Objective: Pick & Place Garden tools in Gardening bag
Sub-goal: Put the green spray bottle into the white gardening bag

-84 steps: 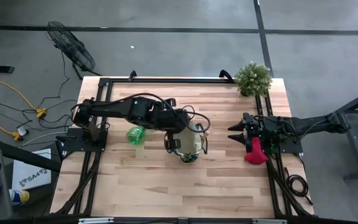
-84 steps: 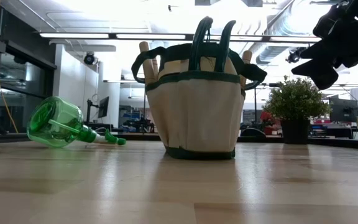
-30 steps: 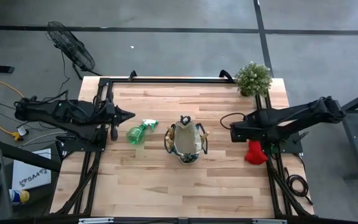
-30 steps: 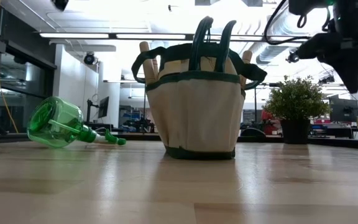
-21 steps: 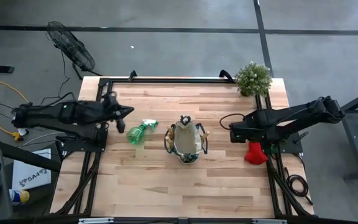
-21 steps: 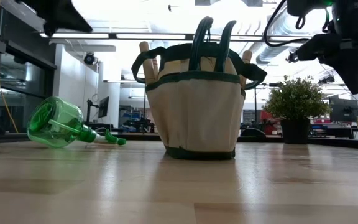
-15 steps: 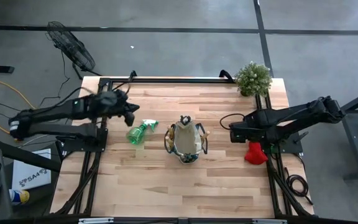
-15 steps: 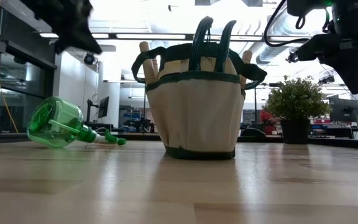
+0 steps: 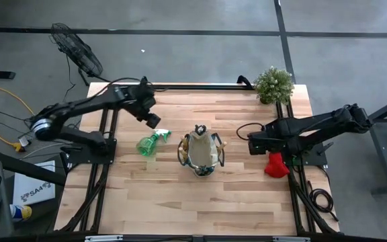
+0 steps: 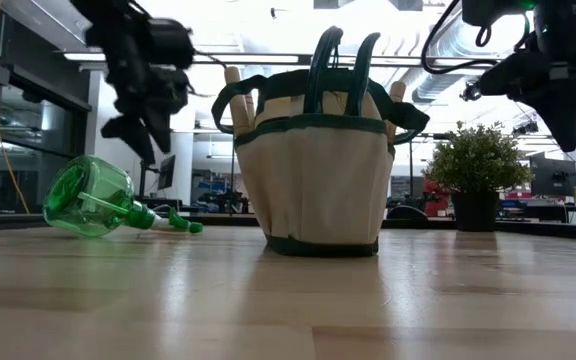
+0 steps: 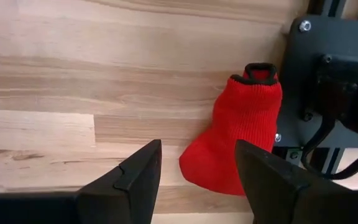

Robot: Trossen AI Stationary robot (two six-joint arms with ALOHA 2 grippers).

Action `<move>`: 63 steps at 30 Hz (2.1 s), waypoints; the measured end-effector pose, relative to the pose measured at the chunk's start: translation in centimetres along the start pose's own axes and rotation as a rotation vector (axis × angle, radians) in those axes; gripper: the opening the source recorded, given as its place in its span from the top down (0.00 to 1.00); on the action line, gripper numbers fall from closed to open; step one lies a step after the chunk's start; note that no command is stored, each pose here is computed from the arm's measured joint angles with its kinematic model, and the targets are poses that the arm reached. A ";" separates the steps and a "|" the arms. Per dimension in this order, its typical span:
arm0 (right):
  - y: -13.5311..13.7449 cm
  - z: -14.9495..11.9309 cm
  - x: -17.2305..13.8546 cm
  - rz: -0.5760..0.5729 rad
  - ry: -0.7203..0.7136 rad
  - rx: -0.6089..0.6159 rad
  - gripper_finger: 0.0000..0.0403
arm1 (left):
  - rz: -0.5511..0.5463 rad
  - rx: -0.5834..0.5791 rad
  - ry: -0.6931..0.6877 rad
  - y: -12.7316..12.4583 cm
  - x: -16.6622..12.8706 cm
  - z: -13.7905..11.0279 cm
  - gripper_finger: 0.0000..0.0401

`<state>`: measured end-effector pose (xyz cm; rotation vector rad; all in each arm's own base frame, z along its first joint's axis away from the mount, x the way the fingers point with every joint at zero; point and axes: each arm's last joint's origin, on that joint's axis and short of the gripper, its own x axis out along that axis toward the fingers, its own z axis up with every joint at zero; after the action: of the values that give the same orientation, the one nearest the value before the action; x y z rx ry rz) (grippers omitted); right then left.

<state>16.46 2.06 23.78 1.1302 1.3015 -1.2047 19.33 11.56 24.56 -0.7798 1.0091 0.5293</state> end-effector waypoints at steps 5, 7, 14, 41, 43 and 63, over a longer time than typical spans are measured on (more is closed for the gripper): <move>0.0 0.1 0.0 0.001 -0.029 -0.051 0.51 | -0.002 -0.006 0.153 -0.5 2.3 1.9 0.38; 0.0 0.1 0.0 0.000 -0.039 -0.075 0.51 | -0.003 -0.022 0.220 -0.7 3.1 2.5 0.38; 0.0 0.2 0.0 -0.001 -0.059 -0.130 0.51 | 0.056 -0.047 0.419 -1.1 4.7 3.2 0.38; 0.0 0.3 0.0 -0.008 -0.098 -0.240 0.51 | 0.174 0.008 0.555 -2.4 9.3 2.0 0.38; 0.0 0.3 0.0 -0.008 -0.107 -0.240 0.51 | 0.156 0.003 0.561 -2.3 9.6 1.8 0.38; 2.5 -1.8 -0.8 0.167 -0.644 -0.714 0.51 | 0.127 -0.005 0.553 -2.0 10.4 1.2 0.38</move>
<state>18.92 3.99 24.39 0.2810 0.9728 -0.7703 26.03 11.73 16.33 -0.8927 1.5761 0.4310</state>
